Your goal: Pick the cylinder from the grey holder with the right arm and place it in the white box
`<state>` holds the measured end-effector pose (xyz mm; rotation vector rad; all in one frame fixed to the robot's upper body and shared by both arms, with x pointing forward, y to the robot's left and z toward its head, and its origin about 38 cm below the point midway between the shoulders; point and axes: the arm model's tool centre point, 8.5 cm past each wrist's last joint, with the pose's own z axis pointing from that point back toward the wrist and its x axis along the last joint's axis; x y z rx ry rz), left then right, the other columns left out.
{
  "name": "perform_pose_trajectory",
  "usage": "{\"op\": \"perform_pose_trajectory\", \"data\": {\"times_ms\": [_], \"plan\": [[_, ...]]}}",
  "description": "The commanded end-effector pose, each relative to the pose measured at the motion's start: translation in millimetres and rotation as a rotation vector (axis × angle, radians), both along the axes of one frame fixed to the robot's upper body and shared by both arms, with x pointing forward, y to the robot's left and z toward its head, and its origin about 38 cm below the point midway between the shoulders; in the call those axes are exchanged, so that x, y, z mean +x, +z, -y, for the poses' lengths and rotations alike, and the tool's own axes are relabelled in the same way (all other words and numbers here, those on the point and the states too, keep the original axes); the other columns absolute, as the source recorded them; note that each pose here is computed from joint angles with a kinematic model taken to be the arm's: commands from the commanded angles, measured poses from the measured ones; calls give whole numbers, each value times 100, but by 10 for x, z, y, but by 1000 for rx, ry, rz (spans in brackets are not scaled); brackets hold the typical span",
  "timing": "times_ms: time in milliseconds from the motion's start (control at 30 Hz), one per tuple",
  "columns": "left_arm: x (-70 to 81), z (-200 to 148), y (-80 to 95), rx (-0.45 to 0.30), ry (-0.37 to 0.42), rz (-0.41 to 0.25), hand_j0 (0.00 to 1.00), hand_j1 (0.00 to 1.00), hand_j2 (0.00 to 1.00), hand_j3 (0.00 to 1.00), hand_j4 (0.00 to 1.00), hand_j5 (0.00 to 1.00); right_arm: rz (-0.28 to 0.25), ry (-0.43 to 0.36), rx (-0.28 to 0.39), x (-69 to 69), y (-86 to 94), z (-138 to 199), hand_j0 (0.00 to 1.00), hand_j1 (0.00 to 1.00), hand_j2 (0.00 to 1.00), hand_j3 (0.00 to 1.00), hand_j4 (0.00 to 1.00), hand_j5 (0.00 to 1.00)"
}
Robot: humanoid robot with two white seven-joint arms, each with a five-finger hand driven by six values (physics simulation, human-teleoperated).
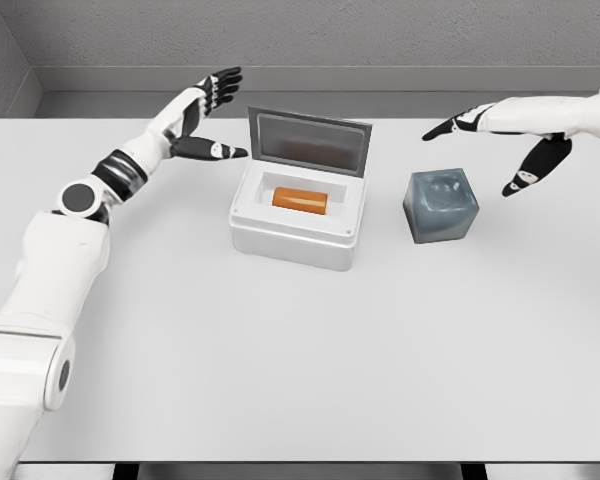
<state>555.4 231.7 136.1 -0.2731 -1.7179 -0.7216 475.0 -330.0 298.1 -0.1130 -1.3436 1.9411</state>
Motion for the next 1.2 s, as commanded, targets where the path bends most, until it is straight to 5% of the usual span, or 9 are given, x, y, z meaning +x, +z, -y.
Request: {"op": "perform_pose_trajectory", "data": {"times_ms": [0,1167], "plan": [[2,9,-1,-13,3,-2,100,100,100,100,100,100,0,-6,6,29,6,-12,100,100,100,100,100,100],[12,189,-8,-10,-25,-9,93,93,93,93,93,93,5,-23,8,42,23,46,100,100,100,100,100,100]]}}
